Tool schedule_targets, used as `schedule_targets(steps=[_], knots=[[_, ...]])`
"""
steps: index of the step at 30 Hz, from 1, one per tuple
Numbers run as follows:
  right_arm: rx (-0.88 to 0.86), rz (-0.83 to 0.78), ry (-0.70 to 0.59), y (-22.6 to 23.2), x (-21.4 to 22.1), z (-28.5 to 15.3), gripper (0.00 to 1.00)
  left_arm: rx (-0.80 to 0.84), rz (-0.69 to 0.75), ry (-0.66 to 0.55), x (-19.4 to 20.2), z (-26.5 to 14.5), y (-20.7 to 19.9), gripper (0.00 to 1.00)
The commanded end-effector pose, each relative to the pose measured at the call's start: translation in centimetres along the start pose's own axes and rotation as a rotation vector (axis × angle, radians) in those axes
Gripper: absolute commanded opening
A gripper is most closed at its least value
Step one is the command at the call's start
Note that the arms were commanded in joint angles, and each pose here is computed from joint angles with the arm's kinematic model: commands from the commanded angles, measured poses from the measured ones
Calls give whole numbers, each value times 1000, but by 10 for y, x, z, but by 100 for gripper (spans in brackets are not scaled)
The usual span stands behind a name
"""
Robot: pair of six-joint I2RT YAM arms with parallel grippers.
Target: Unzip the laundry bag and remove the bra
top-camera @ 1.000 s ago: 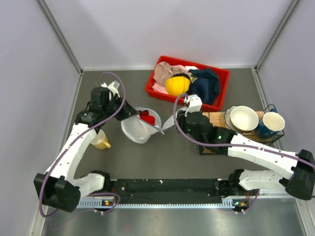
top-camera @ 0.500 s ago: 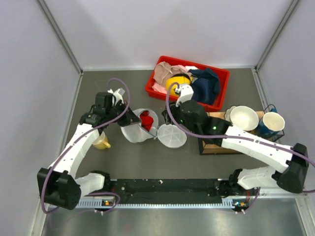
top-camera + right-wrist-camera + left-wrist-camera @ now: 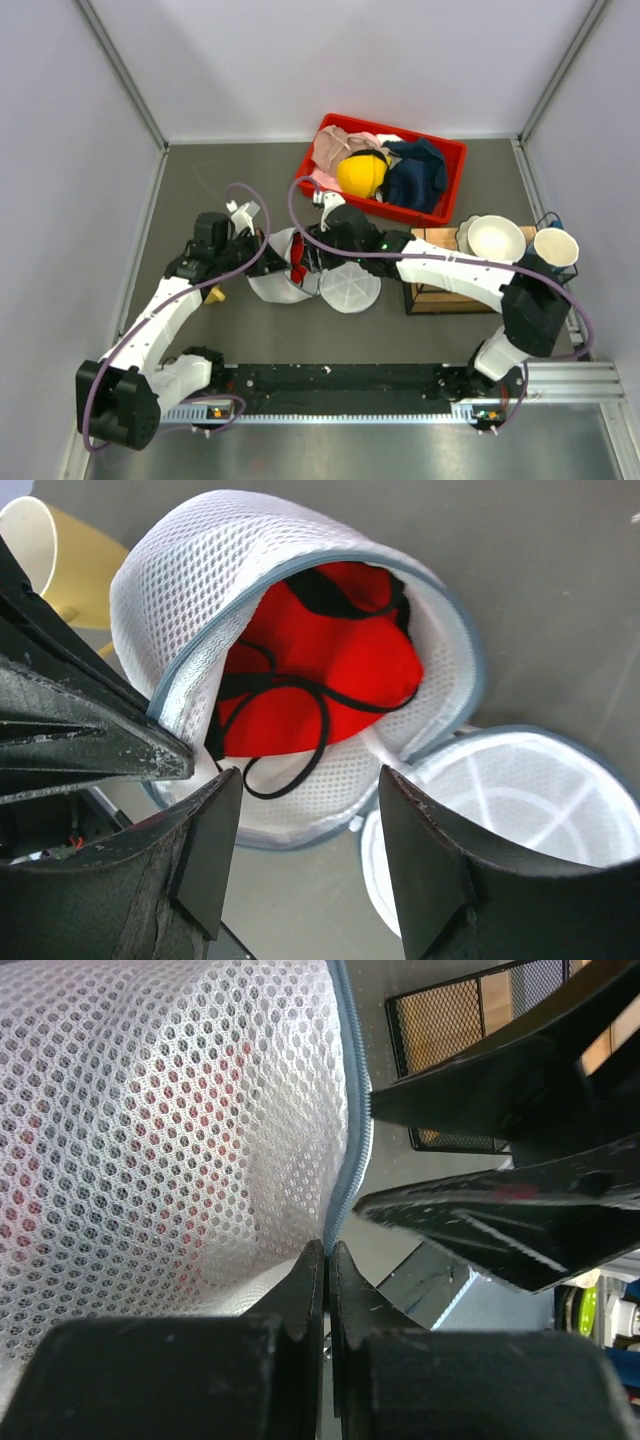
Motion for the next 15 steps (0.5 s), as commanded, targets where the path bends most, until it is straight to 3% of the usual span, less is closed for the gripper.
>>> schedule_targets(steps=[1,15], knots=[[-114,68,-8,17,-5,17,59,47,121,-74,-17,-3,-10,0],[-49,114,-15,5,10,74,60,48,100,-50,-19,-3,-12,0]])
Point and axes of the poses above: each gripper's point midway between its finger pads, its own z axis out along the fingers, its own y axis along the line the jaws close on, x = y × z, the point moved 6 cm from there along -z, back along the fingers, and after that the axes turned 3 degrees about z, right-handed, at the moved point
